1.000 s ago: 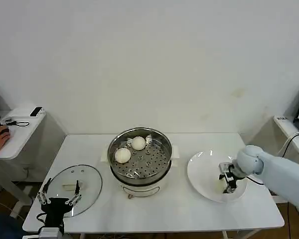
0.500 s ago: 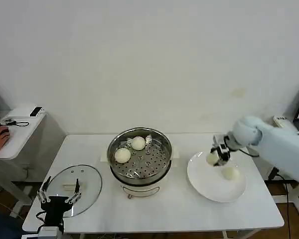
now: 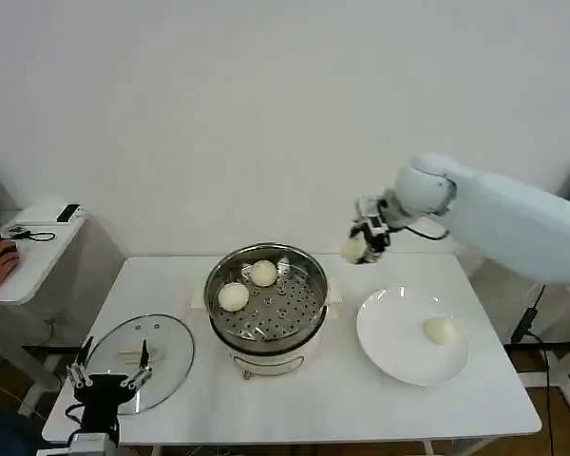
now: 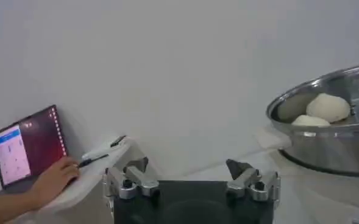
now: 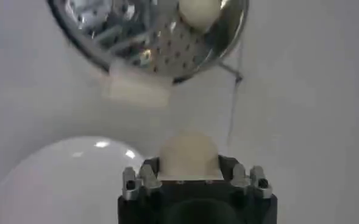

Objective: Take steamed baozi put them in steamer then cover it.

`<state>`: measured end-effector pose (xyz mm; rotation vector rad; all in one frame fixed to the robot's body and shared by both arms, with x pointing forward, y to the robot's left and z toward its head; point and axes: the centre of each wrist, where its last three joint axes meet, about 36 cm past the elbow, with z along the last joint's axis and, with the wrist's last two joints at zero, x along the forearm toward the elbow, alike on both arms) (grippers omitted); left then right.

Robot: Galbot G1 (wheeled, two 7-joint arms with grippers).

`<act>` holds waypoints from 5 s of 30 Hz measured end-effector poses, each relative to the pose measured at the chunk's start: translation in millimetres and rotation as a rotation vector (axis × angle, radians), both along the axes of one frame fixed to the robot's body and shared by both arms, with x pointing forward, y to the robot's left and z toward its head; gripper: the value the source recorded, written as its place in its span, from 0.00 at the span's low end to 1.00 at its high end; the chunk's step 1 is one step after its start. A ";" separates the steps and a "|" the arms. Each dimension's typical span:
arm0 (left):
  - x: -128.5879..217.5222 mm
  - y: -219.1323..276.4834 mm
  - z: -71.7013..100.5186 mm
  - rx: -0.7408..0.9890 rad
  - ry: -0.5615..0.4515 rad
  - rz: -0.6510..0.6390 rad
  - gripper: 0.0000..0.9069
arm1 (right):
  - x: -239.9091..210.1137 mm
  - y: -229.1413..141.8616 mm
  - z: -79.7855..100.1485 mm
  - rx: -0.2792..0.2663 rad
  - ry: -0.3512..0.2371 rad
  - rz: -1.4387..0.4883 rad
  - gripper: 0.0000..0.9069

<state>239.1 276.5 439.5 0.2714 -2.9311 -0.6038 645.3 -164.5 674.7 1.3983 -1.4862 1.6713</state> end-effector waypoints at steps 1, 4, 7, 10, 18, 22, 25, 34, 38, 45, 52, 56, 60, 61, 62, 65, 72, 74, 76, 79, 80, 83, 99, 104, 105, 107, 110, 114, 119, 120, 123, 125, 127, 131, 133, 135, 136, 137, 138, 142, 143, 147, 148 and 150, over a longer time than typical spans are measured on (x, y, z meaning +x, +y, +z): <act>-0.2 -0.2 0.6 0.000 -0.001 0.000 1.00 | -0.2 9.9 -0.4 0.001 0.004 0.019 0.73; -1.4 -0.2 1.9 0.001 -0.001 0.001 1.00 | -2.1 39.4 -5.1 -0.005 0.018 0.079 0.73; -2.3 0.1 2.9 0.003 -0.001 0.002 1.00 | -5.6 66.2 -14.4 -0.017 0.038 0.145 0.73; -3.1 0.3 4.7 0.003 -0.004 0.005 1.00 | -10.3 88.9 -25.7 -0.031 0.058 0.211 0.73; -6.1 -0.1 7.3 0.002 -0.006 0.012 1.00 | -27.6 135.9 -59.3 -0.072 0.091 0.377 0.73; -7.6 -1.1 7.0 -0.002 -0.004 0.014 1.00 | -34.3 149.0 -71.4 -0.089 0.094 0.439 0.73; -7.8 -1.6 7.0 -0.004 -0.005 0.015 1.00 | -38.3 154.7 -78.9 -0.101 0.095 0.480 0.73; -6.8 -1.9 6.8 -0.005 -0.008 0.015 1.00 | -44.7 159.6 -87.4 -0.111 0.086 0.554 1.00; -6.2 -2.2 6.8 -0.006 -0.009 0.014 1.00 | -46.4 159.3 -86.7 -0.105 0.081 0.572 1.00; -5.9 -1.1 7.8 -0.002 -0.011 0.010 1.00 | -42.4 149.2 -70.6 -0.080 0.061 0.554 1.00; -4.2 -1.8 9.7 -0.002 -0.019 0.002 1.00 | -32.4 119.0 -47.1 -0.039 0.024 0.458 1.00; -2.9 -3.1 10.1 -0.002 -0.021 -0.006 1.00 | -25.7 86.4 -38.1 -0.016 0.010 0.362 1.00; -0.7 -5.1 10.7 -0.005 -0.024 -0.018 1.00 | -19.1 44.7 -32.9 -0.005 0.006 0.250 1.00; -0.3 -5.5 10.8 -0.006 -0.025 -0.021 1.00 | -17.3 32.5 -32.6 -0.005 0.006 0.221 1.00; 0.1 -5.8 10.9 -0.006 -0.025 -0.024 1.00 | -15.5 18.0 -33.5 -0.008 0.008 0.188 1.00; 1.9 -5.6 9.7 -0.005 -0.023 -0.029 1.00 | -13.9 -23.6 -39.9 -0.020 0.013 0.101 1.00; 5.8 -7.5 9.1 -0.008 -0.020 -0.040 1.00 | -23.5 -120.0 -67.1 -0.063 0.029 -0.083 1.00; 6.6 -7.8 8.5 -0.009 -0.019 -0.041 1.00 | -28.1 -143.7 -77.0 -0.074 0.034 -0.129 1.00; 6.5 -7.8 7.7 -0.008 -0.015 -0.044 1.00 | -33.1 -163.4 -87.8 -0.085 0.041 -0.168 1.00; 5.8 -7.7 6.7 -0.006 -0.010 -0.044 1.00 | -40.1 -185.7 -104.1 -0.100 0.057 -0.213 1.00; 5.3 -7.5 6.2 -0.006 -0.008 -0.044 1.00 | -42.4 -192.0 -109.4 -0.104 0.063 -0.225 1.00; 4.4 -7.2 5.4 -0.004 -0.003 -0.043 1.00 | -49.3 -208.6 -126.5 -0.123 0.086 -0.257 1.00; 4.8 -5.3 3.6 0.002 0.002 -0.038 1.00 | -65.7 -254.3 -188.1 -0.186 0.137 -0.350 1.00; 4.2 -4.4 3.1 0.003 0.005 -0.035 1.00 | -59.9 -254.9 -202.5 -0.185 0.137 -0.366 1.00; 4.1 -4.4 2.9 0.003 0.005 -0.034 1.00 | -58.0 -254.2 -204.5 -0.184 0.135 -0.369 1.00; 4.2 -4.5 2.8 0.003 0.005 -0.034 1.00 | -54.4 -251.7 -208.4 -0.180 0.135 -0.374 0.94; 4.5 -4.4 2.3 0.003 0.006 -0.033 1.00 | -49.5 -247.0 -213.9 -0.179 0.134 -0.378 0.89; 4.3 -4.2 1.6 0.003 0.008 -0.031 1.00 | -45.4 -242.9 -218.0 -0.182 0.137 -0.383 0.84; 5.0 -4.1 0.8 0.005 0.008 -0.029 1.00 | -43.2 -242.3 -220.8 -0.185 0.140 -0.395 0.79; 4.9 -4.1 0.5 0.005 0.009 -0.028 1.00 | -43.0 -242.1 -220.9 -0.187 0.141 -0.397 0.78; 4.6 -4.2 0.3 0.005 0.011 -0.028 1.00 | -42.3 -241.7 -219.8 -0.188 0.145 -0.401 0.77; 4.6 -4.3 0.6 0.005 0.010 -0.028 1.00 | -41.8 -241.3 -218.3 -0.189 0.147 -0.401 0.77; 4.9 -4.4 0.9 0.005 0.008 -0.028 1.00 | -41.3 -241.4 -214.9 -0.191 0.150 -0.400 0.77; 5.1 -4.5 1.1 0.004 0.006 -0.028 1.00 | -40.3 -241.8 -204.3 -0.191 0.150 -0.400 0.76; 4.9 -4.4 1.2 0.005 0.006 -0.028 1.00 | -39.1 -241.3 -196.8 -0.188 0.145 -0.399 0.76; 4.7 -4.6 1.9 0.005 0.004 -0.029 1.00 | -36.8 -239.4 -186.2 -0.182 0.134 -0.395 0.76; 4.8 -4.6 2.5 0.006 0.003 -0.030 1.00 | -35.2 -237.2 -180.6 -0.177 0.127 -0.393 0.76; 5.0 -4.7 2.9 0.006 0.001 -0.030 1.00 | -33.4 -234.3 -174.5 -0.171 0.119 -0.389 0.76; 5.3 -5.0 3.5 0.005 -0.001 -0.031 1.00 | -31.2 -230.7 -167.1 -0.163 0.110 -0.384 0.76; 7.3 -5.8 3.6 0.008 -0.006 -0.035 1.00 | -21.7 -213.1 -135.8 -0.126 0.073 -0.364 0.76; 7.6 -5.9 3.7 0.008 -0.007 -0.036 1.00 | -19.2 -207.5 -127.5 -0.115 0.063 -0.359 0.76; 8.3 -5.8 4.7 0.009 -0.011 -0.035 1.00 | -10.4 -177.9 -92.1 -0.064 0.023 -0.327 0.76; 8.4 -5.6 5.0 0.009 -0.012 -0.034 1.00 | -8.8 -169.6 -84.0 -0.054 0.013 -0.318 0.76; 8.3 -5.6 5.4 0.008 -0.013 -0.032 1.00 | -6.3 -150.4 -66.8 -0.032 -0.005 -0.299 0.76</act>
